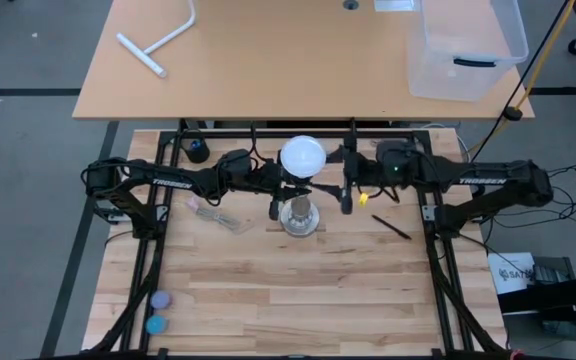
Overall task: Screw lightbulb
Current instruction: Remove the lightbulb from the lamp
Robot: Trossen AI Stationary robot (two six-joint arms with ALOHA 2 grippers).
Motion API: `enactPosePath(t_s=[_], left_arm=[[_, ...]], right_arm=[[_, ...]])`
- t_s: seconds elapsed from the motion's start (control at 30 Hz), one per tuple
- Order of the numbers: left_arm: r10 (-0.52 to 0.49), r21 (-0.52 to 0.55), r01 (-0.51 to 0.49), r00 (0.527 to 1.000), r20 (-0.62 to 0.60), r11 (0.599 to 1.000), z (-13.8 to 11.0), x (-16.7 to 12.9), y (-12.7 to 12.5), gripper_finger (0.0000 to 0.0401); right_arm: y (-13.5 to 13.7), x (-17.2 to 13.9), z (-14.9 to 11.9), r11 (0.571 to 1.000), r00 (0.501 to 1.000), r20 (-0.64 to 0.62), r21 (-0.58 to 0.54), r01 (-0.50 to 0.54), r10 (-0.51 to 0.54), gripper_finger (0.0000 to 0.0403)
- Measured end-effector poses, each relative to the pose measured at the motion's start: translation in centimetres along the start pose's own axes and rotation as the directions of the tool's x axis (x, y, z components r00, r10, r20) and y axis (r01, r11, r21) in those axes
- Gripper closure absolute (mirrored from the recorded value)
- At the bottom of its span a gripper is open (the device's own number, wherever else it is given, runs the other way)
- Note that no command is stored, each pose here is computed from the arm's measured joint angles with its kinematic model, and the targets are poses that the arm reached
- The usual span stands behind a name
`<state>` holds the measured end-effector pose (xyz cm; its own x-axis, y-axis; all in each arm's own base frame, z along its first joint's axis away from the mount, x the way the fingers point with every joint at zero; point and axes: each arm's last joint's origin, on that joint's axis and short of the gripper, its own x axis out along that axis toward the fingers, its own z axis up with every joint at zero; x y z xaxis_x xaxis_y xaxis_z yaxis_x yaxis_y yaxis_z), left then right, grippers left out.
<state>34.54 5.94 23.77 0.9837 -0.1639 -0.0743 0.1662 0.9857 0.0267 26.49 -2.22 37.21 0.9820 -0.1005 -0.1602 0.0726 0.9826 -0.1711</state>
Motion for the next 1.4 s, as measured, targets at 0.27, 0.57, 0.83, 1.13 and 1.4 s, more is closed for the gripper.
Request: enactPosePath(t_s=[0.27,0.57,0.83,1.13,1.4], left_arm=[[0.007,0.002,-0.007,1.000,-0.001,1.000,0.0,0.0,0.0,0.0329],[0.011,0.001,-0.011,1.000,-0.001,1.000,0.0,0.0,0.1,0.0329],[0.011,-0.001,-0.011,1.000,0.000,1.000,0.0,0.0,0.1,0.0329],[0.034,-0.013,-0.034,0.999,-0.001,0.999,0.0,0.0,0.1,0.0329],[0.044,-0.017,-0.044,0.999,-0.002,0.999,0.0,0.0,0.1,0.0329]], right_arm=[[3.0,0.6,-0.8,0.997,0.995,-0.058,0.022,0.081,-0.079,0.0133],[5.1,0.7,-2.8,0.966,0.960,0.106,0.057,0.253,-0.258,0.0133],[4.8,0.8,-3.9,0.944,0.916,0.233,0.131,0.302,-0.325,0.0133],[5.3,2.8,-4.1,0.942,0.889,0.312,0.077,0.326,-0.334,0.0133],[5.3,4.2,-2.8,0.942,0.873,0.360,0.073,0.326,-0.330,0.0133]])
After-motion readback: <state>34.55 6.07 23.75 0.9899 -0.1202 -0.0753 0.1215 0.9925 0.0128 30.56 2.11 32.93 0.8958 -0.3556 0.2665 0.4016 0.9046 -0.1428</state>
